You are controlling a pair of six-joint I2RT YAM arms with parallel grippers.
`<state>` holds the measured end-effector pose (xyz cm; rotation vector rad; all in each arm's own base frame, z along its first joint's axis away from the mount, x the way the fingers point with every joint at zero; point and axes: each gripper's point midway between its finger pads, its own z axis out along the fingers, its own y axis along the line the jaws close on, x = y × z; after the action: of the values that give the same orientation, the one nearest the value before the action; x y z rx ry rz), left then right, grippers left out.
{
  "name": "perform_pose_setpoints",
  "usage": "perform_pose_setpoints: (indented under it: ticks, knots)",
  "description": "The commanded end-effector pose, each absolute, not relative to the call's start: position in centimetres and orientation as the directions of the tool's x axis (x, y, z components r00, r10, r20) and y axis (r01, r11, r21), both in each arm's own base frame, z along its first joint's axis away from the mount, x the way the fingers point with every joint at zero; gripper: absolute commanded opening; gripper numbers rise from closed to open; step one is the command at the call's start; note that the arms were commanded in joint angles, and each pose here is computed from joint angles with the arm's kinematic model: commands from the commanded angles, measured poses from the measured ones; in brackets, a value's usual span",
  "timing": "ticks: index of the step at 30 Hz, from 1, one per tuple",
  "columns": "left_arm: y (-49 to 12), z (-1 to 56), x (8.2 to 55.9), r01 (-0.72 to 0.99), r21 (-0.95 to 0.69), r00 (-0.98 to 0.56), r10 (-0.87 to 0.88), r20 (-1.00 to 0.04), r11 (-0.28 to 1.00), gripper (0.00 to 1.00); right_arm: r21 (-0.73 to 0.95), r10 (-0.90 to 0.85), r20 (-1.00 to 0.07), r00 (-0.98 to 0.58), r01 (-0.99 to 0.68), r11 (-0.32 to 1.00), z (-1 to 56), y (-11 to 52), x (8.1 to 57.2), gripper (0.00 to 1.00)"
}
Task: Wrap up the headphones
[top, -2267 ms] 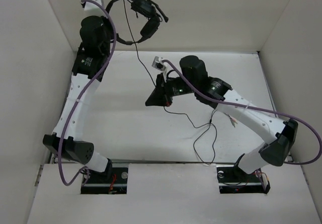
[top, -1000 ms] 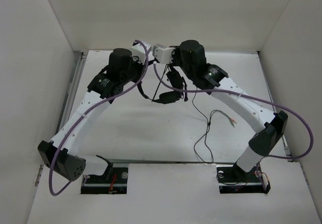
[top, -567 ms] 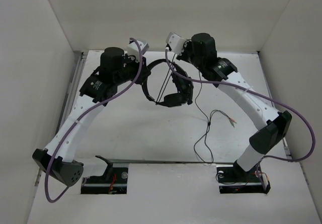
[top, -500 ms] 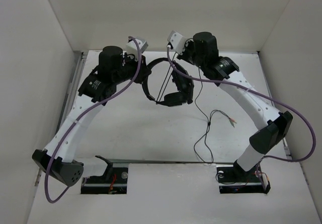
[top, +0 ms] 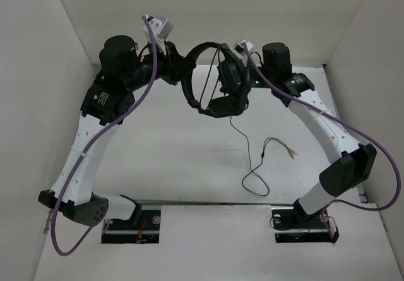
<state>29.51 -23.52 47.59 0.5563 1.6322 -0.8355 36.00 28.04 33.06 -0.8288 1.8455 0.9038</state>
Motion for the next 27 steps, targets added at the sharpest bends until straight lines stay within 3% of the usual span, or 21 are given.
perform_pose_setpoints:
  ticks: [1, 7, 14, 27]
  knots:
    - [-24.4, 53.1, 28.5, 0.79, -0.251, -0.163, -0.203, -0.965, 0.559, 0.01, 0.458, -0.071, -0.868, -0.492, -0.847, 0.268, 36.0, 30.7, 31.1, 0.2]
    - [-26.1, 56.6, 28.8, 0.812, -0.264, -0.141, -0.265, -0.954, 0.521, 0.01, 0.581, -0.044, -0.809, -0.586, -0.809, 0.087, 37.7, 32.2, 29.7, 0.25]
    - [-24.0, 59.5, 32.8, 0.702, -0.277, -0.028, -0.363, -0.931, 0.656, 0.01, 0.706, -0.053, -0.708, -0.704, -0.706, -0.052, 35.7, 33.8, 27.0, 0.27]
    - [-18.9, 61.8, 37.6, 0.499, -0.433, 0.059, -0.528, -0.847, 0.75, 0.01, 0.759, -0.082, -0.648, -0.757, -0.636, -0.138, 34.3, 35.2, 23.6, 0.31]
